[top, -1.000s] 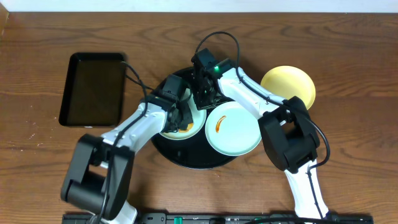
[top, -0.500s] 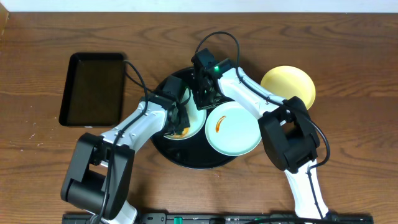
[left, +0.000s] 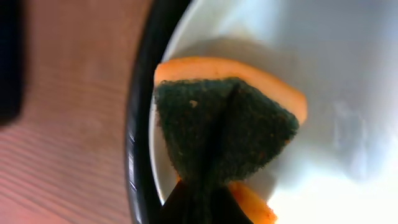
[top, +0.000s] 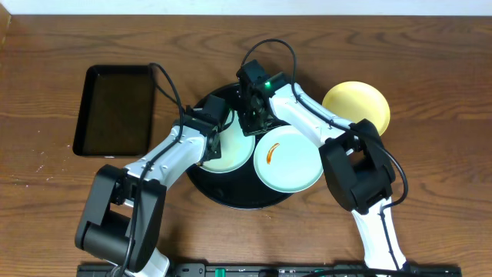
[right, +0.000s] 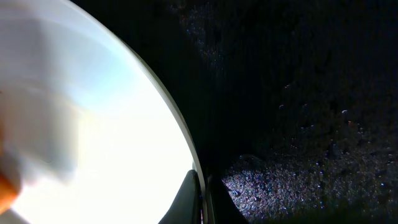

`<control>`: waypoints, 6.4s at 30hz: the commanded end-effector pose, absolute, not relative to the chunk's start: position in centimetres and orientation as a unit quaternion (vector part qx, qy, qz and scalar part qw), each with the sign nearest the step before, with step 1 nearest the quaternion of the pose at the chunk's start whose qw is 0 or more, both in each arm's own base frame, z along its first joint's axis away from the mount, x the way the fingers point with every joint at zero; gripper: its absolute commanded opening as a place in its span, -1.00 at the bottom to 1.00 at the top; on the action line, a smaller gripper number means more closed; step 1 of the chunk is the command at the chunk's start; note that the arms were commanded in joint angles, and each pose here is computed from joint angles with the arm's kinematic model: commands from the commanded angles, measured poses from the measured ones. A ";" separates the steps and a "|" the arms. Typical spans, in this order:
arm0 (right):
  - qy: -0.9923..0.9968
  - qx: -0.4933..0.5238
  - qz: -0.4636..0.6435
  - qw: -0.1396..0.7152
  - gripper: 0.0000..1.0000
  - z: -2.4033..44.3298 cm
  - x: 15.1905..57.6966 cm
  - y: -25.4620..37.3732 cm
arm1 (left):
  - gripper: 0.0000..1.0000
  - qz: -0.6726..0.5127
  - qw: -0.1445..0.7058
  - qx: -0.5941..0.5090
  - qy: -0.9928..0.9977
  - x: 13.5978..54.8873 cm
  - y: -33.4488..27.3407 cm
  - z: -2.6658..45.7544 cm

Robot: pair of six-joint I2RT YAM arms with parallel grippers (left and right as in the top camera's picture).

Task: Clean dirty plates on tray and stack at the side
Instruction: 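Keep scrubbing the green plate surface with the left gripper's sponge, then tilt and lift the green plate off the tray with the right gripper, then carry the green plate right and lower it onto the cream plate, then release the green plate on the cream plate and raise the right gripper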

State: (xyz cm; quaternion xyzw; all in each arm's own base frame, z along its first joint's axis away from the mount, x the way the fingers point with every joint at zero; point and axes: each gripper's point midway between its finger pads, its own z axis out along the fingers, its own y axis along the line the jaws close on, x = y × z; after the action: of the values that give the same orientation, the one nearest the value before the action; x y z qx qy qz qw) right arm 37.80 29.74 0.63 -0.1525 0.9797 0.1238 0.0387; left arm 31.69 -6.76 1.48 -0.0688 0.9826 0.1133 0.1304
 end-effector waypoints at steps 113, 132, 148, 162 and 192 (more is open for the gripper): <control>0.844 -0.262 -0.366 0.292 -0.98 27.5 44.8 20.7 | -0.83 -0.039 0.217 -0.083 0.972 31.6 -10.1 10.3; 0.960 -0.142 0.206 0.129 -0.98 21.7 46.0 13.5 | -0.84 -0.038 0.216 -0.083 0.972 31.5 -10.0 10.2; 0.994 0.053 0.090 0.017 -0.97 16.2 43.1 -4.4 | -0.83 -0.037 0.213 -0.082 0.973 31.4 -10.0 10.1; 0.992 0.091 0.086 -0.016 -0.97 7.1 43.2 -5.9 | -0.83 -0.037 0.212 -0.082 0.973 31.3 -10.0 10.1; 0.964 -0.006 0.234 -0.129 0.25 10.2 37.6 8.0 | -0.83 -0.041 0.221 -0.085 0.971 31.7 -10.1 10.3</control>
State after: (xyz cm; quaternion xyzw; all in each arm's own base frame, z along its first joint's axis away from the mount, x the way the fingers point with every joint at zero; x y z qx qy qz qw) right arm 37.85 4.76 8.61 0.0422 0.9602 0.2372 -0.1412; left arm 31.86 -10.42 10.78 -0.0797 0.9699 -0.0460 0.2255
